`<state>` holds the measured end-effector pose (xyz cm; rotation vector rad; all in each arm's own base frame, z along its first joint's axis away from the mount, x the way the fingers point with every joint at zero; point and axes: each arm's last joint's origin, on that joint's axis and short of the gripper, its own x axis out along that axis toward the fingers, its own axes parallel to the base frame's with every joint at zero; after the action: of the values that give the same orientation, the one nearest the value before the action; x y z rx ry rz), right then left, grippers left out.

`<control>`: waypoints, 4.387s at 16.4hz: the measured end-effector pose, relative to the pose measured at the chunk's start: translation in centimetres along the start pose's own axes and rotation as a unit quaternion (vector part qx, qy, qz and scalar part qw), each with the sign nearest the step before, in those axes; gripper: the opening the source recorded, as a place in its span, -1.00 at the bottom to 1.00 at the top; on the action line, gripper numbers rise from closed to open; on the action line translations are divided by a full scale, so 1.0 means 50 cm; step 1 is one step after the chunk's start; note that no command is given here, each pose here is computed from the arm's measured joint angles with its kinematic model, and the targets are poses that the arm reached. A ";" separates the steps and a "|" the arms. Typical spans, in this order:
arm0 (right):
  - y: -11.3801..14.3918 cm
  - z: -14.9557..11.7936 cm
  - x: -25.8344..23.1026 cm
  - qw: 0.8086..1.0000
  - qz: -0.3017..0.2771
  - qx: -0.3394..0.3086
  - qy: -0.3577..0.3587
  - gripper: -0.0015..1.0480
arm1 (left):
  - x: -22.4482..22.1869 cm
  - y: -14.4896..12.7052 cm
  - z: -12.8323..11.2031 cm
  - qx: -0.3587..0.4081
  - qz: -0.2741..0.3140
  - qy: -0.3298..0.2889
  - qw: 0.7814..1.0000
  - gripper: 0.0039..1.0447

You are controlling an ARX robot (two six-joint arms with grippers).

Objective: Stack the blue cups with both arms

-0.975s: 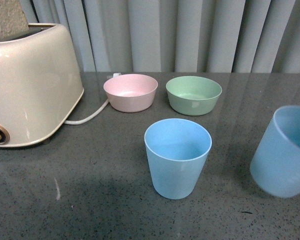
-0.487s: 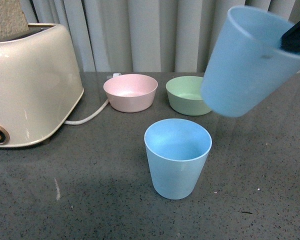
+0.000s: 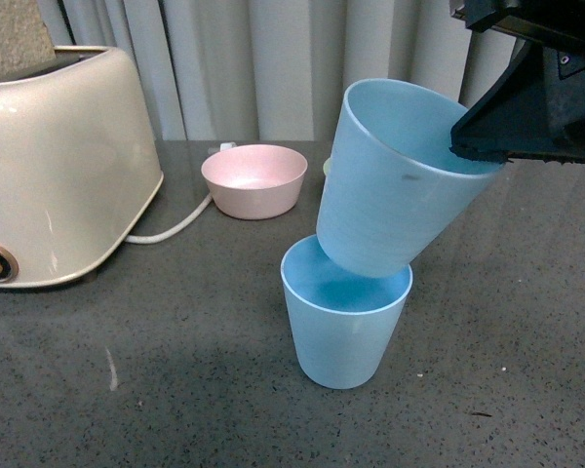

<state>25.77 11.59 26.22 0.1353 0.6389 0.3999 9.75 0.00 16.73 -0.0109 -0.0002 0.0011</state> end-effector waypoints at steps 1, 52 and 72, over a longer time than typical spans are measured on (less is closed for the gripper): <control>0.002 0.000 0.004 1.000 -0.001 -0.001 0.000 -0.96 | 0.000 0.000 0.000 0.000 0.000 0.000 1.000 0.88; -0.156 -0.346 -0.222 0.928 -0.195 -0.062 -0.311 -0.97 | 0.000 0.000 0.000 0.000 0.000 0.000 1.000 0.88; -0.156 -0.345 -0.223 0.927 -0.194 -0.063 -0.314 0.87 | 0.000 0.000 0.000 0.000 0.000 0.000 1.000 0.88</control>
<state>9.72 0.00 16.71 0.0063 -0.0036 0.0000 9.75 0.00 16.73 -0.0109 -0.0002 0.0008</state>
